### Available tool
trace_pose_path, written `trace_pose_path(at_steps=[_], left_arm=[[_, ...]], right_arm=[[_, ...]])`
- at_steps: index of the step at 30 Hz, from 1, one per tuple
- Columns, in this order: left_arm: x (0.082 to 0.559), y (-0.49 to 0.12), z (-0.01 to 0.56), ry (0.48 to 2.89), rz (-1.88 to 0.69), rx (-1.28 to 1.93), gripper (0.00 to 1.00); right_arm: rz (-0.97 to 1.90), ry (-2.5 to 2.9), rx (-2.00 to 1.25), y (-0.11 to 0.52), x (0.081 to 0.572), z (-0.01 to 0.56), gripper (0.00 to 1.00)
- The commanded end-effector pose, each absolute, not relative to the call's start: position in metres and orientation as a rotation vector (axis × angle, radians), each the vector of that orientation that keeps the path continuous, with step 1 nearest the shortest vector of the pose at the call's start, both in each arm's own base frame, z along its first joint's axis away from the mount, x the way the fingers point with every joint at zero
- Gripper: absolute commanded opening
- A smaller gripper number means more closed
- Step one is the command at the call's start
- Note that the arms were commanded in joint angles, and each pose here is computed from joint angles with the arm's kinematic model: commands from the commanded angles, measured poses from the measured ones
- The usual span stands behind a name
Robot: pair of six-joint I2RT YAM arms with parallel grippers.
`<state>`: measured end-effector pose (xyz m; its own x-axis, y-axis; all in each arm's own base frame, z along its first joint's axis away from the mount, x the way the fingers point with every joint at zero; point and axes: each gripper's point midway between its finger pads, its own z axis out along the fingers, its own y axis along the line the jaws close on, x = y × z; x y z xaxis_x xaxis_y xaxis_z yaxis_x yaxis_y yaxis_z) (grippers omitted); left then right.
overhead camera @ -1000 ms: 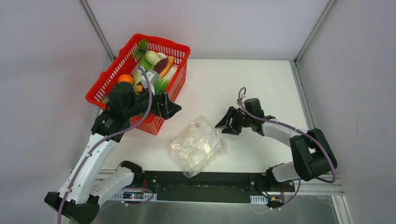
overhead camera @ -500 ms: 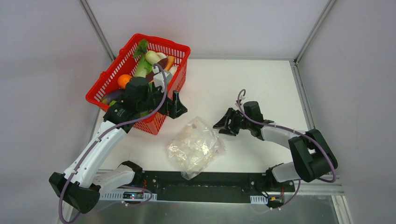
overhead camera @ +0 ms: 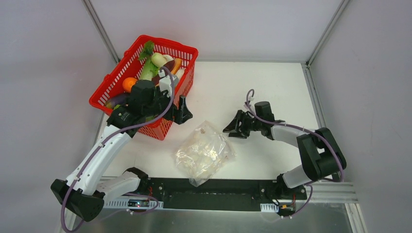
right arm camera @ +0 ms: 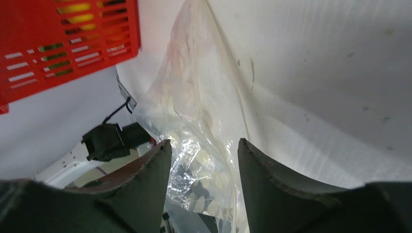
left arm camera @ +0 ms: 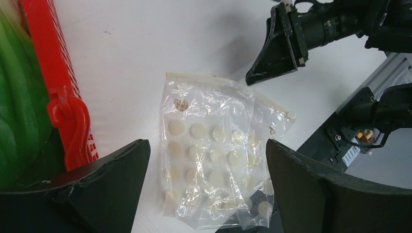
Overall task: Place the food in the zip-top bag and seal the zipper
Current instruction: Pick up the zipper food storage bag at the center of the board.
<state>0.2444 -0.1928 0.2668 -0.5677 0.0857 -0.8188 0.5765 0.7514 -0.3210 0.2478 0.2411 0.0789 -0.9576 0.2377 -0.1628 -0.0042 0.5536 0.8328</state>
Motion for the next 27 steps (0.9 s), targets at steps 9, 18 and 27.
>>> trace_pose_path(at_steps=[9,18,27], left_arm=[[0.249,-0.205,0.273,2.106,-0.749,0.525,0.87],[0.267,-0.234,0.287,2.118,-0.794,0.346,0.86],[0.286,-0.277,0.346,2.043,-0.971,0.088,0.87]], right_arm=[[1.458,2.484,-0.048,0.266,0.223,0.092,0.03],[1.382,2.184,-0.257,0.257,0.225,0.161,0.0],[0.9,1.873,-0.323,0.205,0.245,0.229,0.0]])
